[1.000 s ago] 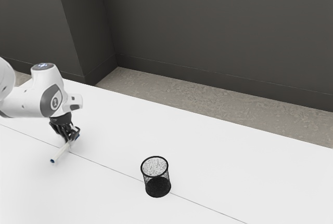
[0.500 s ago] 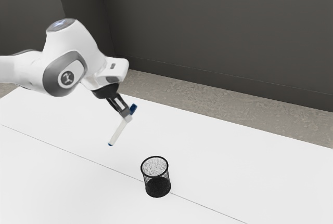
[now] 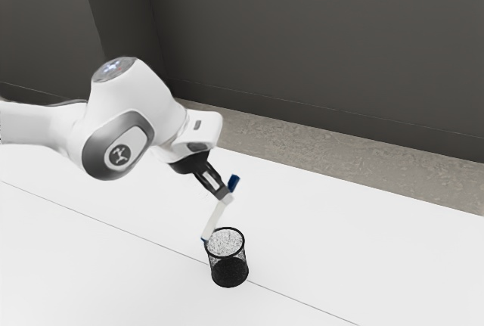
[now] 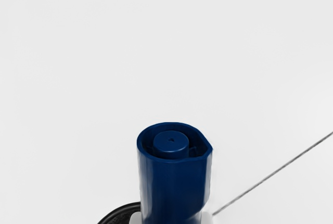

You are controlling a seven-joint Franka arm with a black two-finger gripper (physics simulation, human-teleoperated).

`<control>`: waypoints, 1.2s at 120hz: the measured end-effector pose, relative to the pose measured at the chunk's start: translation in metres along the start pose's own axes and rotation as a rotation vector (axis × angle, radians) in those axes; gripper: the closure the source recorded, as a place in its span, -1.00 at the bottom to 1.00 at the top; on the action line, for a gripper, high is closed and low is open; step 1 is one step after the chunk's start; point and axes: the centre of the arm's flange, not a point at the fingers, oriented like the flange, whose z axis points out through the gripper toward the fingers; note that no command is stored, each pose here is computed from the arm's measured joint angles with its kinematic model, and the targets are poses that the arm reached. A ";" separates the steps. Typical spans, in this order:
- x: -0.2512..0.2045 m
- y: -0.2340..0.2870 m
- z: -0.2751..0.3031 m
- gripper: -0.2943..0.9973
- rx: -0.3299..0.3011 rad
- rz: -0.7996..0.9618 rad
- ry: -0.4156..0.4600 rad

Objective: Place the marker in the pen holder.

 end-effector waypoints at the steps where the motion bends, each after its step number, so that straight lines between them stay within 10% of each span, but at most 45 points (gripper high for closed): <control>1: 0.000 -0.002 0.001 0.55 0.002 -0.004 0.003; 72: 0.002 -0.037 0.054 0.55 0.109 -0.029 0.127; 144: -0.022 -0.005 0.062 0.55 0.055 -0.019 0.128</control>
